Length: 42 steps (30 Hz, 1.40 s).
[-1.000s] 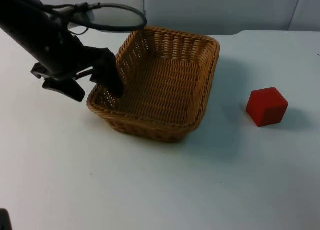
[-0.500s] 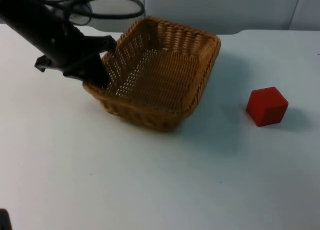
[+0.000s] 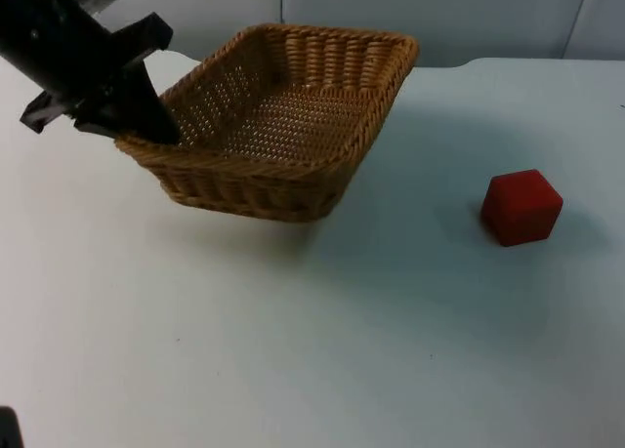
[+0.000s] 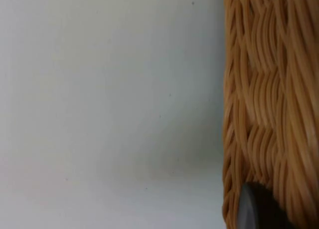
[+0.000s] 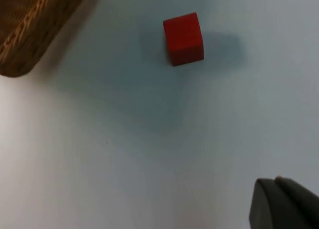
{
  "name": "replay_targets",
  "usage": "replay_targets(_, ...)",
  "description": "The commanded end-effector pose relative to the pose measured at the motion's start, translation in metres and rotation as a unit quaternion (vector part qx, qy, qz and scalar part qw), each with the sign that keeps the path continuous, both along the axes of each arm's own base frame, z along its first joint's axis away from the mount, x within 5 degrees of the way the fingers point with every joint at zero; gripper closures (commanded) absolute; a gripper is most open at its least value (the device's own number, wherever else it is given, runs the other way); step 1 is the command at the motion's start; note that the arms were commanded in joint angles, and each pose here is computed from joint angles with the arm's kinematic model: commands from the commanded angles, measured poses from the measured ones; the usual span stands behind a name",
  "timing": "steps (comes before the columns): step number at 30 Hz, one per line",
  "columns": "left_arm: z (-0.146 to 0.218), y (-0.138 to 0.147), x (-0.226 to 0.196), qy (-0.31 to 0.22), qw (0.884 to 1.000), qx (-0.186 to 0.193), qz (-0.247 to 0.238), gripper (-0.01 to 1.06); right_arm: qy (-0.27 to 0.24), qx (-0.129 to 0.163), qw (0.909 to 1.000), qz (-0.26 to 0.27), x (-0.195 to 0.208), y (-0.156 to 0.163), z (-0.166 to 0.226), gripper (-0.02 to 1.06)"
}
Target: Pick up the basket with the left hand and place the cube into the basket with the right hand.
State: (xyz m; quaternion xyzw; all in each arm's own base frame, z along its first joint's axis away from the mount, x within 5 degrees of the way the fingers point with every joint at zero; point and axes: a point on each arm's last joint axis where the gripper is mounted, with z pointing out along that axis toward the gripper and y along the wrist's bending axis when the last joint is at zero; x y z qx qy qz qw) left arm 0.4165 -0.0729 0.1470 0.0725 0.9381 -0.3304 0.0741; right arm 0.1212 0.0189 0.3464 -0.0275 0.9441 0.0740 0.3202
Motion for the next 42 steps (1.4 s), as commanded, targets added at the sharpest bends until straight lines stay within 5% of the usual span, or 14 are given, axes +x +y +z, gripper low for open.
replay_targets(1, 0.000, 0.000, -0.006, 0.003, 1.000, -0.020, 0.019, 1.05, -0.030, 0.006, 0.9995, -0.003, 0.004, 0.001, 0.005, 1.05)
replay_targets(7, -0.003, 0.001, -0.006, -0.003, 1.000, -0.014, 0.028, 1.05, -0.074, 0.013, 0.9971, -0.011, 0.010, 0.000, 0.011, 1.05)
replay_targets(16, 0.027, 0.007, 0.003, -0.096, 0.993, 0.012, 0.064, 1.05, -0.072, 0.013, 0.9972, -0.011, 0.009, 0.000, 0.011, 1.05)
replay_targets(27, 0.034, 0.006, 0.001, -0.099, 0.993, 0.006, 0.063, 1.05, -0.098, 0.015, 0.9950, -0.015, 0.013, 0.000, 0.014, 1.05)
replay_targets(37, 0.034, 0.006, 0.001, -0.098, 0.993, 0.005, 0.062, 1.05, -0.036, 0.000, 0.9993, -0.006, 0.037, 0.002, -0.003, 1.03)
replay_targets(42, 0.034, 0.006, 0.001, -0.098, 0.993, 0.006, 0.063, 1.05, 0.020, -0.020, 0.9995, 0.011, 0.076, 0.004, -0.031, 0.90)
